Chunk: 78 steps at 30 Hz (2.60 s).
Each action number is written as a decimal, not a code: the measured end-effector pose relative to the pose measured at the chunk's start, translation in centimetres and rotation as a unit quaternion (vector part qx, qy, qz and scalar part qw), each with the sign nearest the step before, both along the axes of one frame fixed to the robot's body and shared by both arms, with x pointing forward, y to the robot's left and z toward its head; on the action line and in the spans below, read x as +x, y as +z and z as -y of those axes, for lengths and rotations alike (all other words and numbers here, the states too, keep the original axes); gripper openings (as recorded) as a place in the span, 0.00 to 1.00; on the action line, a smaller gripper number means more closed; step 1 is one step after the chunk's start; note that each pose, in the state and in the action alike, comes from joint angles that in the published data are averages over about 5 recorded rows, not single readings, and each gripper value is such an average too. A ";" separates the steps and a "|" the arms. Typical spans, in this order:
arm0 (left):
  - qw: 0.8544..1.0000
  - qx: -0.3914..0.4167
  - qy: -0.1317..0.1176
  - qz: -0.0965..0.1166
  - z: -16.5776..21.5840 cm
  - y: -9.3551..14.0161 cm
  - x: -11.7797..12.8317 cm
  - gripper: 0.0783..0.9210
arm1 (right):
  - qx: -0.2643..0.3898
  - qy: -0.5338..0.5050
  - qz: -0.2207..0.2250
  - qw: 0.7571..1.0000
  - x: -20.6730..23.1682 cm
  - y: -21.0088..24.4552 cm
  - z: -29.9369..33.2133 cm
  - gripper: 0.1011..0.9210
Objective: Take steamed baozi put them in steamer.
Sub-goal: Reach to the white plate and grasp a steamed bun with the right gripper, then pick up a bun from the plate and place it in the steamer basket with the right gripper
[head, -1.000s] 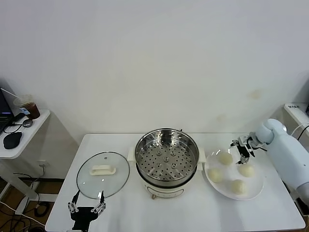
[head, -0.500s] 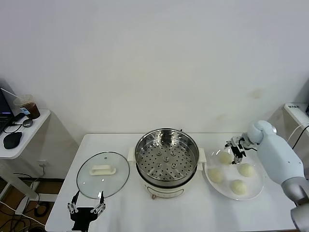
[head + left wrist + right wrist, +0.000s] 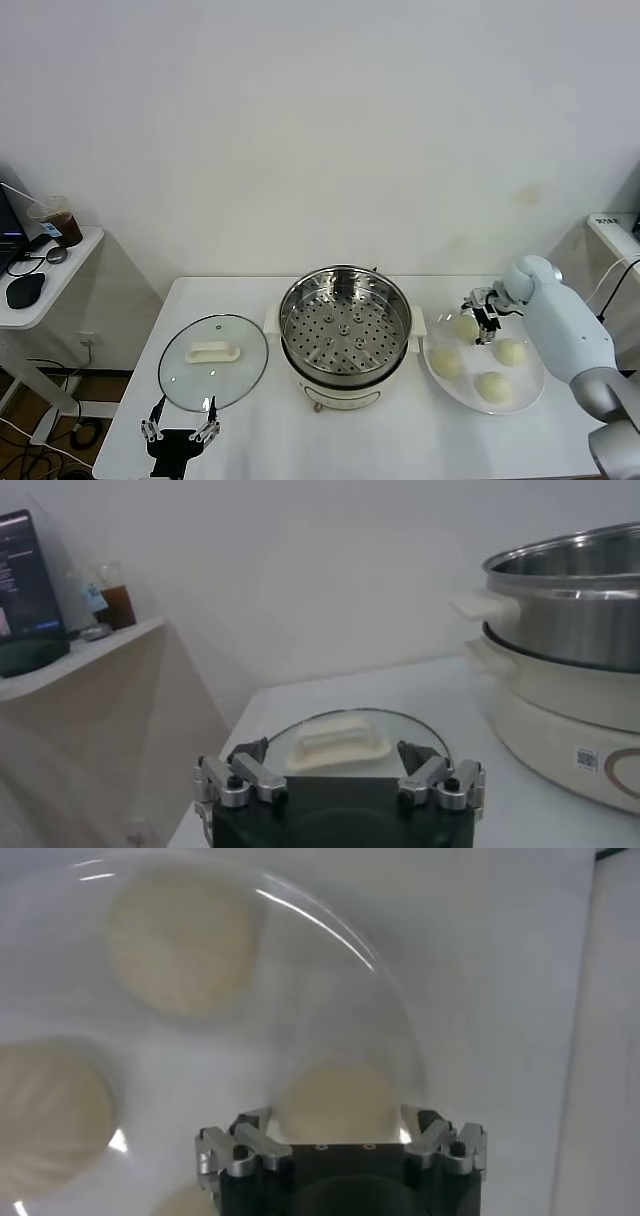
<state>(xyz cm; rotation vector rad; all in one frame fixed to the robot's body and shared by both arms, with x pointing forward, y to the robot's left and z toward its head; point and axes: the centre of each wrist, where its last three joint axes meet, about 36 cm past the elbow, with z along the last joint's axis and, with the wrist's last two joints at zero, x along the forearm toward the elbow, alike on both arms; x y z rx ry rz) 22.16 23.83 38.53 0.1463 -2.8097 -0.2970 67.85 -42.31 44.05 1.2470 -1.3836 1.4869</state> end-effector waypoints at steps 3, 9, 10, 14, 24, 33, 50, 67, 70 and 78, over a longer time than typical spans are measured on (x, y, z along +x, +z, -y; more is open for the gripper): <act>1.000 0.000 0.000 0.000 0.0 0.0 0.0 0.88 | -0.002 -0.001 0.001 1.000 0.0 0.0 0.0 0.88; 1.000 0.000 0.000 0.000 0.0 0.0 0.0 0.88 | -0.002 -0.004 0.001 1.000 -0.2 -0.1 0.3 0.84; 1.000 0.000 0.000 0.000 0.0 0.0 0.0 0.88 | -0.002 -0.005 0.001 1.000 -0.2 -0.1 0.4 0.81; 1.000 0.000 0.000 0.000 0.0 0.0 0.1 0.88 | -0.001 -0.006 0.002 1.000 -0.4 0.0 0.6 0.73; 1.000 -0.002 -0.002 0.002 0.2 0.0 0.2 0.88 | 0.000 -0.009 0.005 1.000 -0.5 0.9 1.0 0.63; 1.000 -0.004 -0.003 0.006 0.5 0.0 0.4 0.88 | 0.011 0.001 0.021 1.000 0.5 5.3 0.4 0.62; 1.000 -0.008 0.001 0.022 0.7 0.7 1.0 0.88 | 0.094 0.177 0.064 0.978 5.9 18.4 -10.7 0.62; 1.000 -0.016 0.007 0.024 1.1 0.7 1.1 0.88 | 0.031 0.487 0.067 0.871 6.2 22.1 -25.3 0.63; 1.000 -0.017 0.008 0.024 1.1 0.7 1.1 0.88 | 0.012 0.517 0.062 0.854 5.7 21.8 -27.0 0.63; 0.999 -0.019 0.011 0.026 1.1 0.7 1.2 0.88 | -0.034 0.562 0.053 0.825 4.8 20.2 -29.8 0.63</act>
